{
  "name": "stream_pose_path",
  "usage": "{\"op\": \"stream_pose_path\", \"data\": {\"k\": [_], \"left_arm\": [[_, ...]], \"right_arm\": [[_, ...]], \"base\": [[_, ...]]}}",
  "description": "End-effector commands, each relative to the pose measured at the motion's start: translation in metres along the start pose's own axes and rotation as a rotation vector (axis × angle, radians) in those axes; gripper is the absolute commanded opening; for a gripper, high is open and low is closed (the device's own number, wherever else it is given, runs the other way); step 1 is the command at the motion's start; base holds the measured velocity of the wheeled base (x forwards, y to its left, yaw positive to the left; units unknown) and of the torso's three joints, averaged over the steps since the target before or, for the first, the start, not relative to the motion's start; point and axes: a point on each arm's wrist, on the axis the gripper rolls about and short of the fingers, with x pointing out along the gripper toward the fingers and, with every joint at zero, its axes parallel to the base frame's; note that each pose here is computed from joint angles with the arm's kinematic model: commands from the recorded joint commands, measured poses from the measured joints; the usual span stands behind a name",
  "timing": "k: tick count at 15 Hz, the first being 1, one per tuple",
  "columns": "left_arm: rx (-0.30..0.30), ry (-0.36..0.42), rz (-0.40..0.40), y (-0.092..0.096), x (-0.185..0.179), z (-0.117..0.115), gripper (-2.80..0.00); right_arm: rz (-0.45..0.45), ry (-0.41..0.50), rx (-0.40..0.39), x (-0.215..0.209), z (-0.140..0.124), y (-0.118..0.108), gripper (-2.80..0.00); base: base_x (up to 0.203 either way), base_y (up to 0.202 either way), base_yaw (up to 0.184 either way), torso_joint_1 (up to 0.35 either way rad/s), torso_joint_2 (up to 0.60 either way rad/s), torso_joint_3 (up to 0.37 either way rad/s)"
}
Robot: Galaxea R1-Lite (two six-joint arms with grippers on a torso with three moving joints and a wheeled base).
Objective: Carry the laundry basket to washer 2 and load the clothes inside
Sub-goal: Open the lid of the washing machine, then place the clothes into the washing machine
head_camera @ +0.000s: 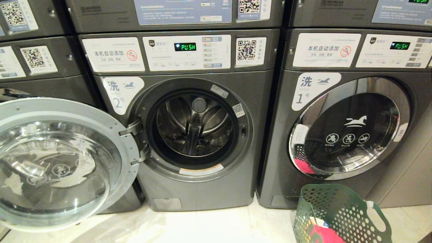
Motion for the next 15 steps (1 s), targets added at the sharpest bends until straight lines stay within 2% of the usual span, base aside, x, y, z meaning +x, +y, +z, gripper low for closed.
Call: {"op": "stream_pose_path", "data": {"k": [1,9,15], "left_arm": [[0.0,0.002,0.0,0.0,0.0001,-0.0005,-2.8],[0.003,0.005,0.0,0.0,0.0001,-0.0006,-2.8],[0.006,0.004,0.0,0.0,0.0001,-0.0006,-2.8]], "right_arm": [[-0.001,0.034,0.0,0.0019,-0.0095,-0.0002,-2.8],[-0.001,0.034,0.0,0.0019,-0.0095,-0.0002,-2.8],[-0.001,0.034,0.0,0.0019,-0.0095,-0.0002,-2.8]], "base": [[0.0,0.195,-0.002,0.002,0.0,-0.003],[0.0,0.177,-0.001,0.003,0.0,0.0],[0.022,0.001,0.0,0.0,0.0,0.0]]}}
